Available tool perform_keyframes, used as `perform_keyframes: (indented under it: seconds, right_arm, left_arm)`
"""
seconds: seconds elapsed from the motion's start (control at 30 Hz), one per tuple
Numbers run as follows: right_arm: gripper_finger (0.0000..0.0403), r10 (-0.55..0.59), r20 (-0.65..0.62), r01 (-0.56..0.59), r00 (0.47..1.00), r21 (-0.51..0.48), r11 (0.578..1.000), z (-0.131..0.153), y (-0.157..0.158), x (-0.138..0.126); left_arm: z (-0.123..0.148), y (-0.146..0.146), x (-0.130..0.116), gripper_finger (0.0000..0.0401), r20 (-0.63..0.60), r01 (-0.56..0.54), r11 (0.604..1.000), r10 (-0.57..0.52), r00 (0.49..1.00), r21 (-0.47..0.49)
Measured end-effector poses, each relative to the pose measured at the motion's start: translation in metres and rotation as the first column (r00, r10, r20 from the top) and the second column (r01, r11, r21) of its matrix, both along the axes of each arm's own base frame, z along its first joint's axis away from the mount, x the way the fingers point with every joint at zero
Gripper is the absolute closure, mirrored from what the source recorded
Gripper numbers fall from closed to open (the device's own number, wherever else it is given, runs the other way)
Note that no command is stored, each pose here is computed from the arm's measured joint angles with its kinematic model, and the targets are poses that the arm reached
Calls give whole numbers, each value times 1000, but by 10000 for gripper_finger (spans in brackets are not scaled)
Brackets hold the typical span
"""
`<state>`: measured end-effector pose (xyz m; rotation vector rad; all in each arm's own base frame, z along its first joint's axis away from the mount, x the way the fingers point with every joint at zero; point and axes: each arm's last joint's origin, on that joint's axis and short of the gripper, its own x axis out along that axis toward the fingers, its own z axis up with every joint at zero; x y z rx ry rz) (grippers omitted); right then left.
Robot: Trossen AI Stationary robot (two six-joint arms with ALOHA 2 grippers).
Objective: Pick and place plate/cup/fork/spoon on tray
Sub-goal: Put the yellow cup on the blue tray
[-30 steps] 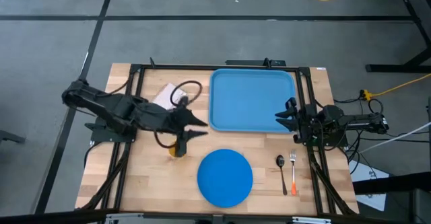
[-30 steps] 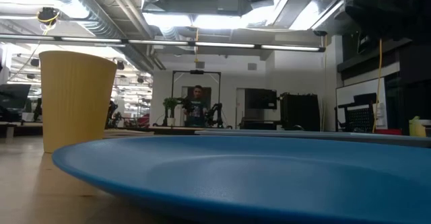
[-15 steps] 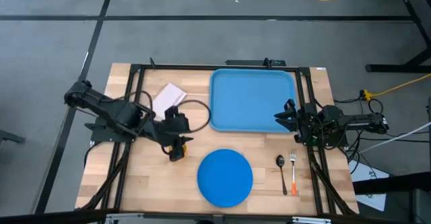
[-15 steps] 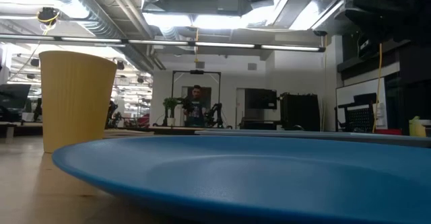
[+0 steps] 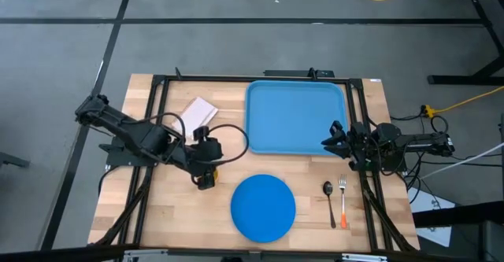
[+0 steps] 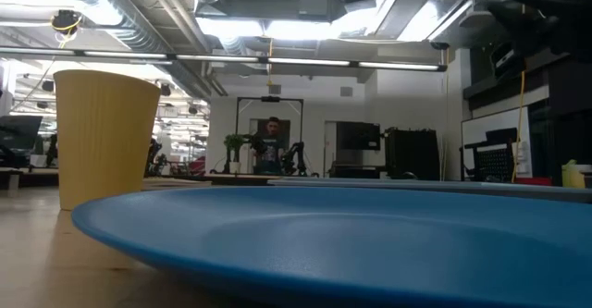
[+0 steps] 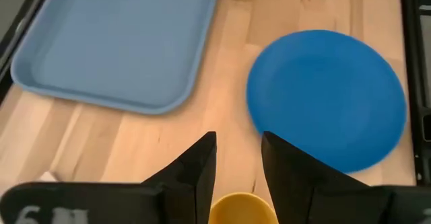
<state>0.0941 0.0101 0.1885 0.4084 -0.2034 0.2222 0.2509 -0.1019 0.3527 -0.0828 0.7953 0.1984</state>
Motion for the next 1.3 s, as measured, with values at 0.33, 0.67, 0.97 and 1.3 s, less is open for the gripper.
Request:
perform_keyframes:
  seconds: [0.33,0.67,0.97,1.3]
  right_arm:
    - [301,-12,5,13,1000,-53,999,0,0,0]
    - [301,-11,-48,9,999,-52,999,-6,0,1]
    - [301,-6,-55,4,998,-29,1000,-6,0,1]
    - [301,-6,-56,4,998,-30,1000,-6,0,1]
  left_arm:
    - [-14,-9,8,289,-73,-44,992,36,997,-118]
    - [-40,-9,-3,289,-358,32,995,3,934,92]
    - [-41,13,9,289,-412,106,994,-87,907,24]
    - [-62,39,13,289,-485,88,996,-75,871,4]
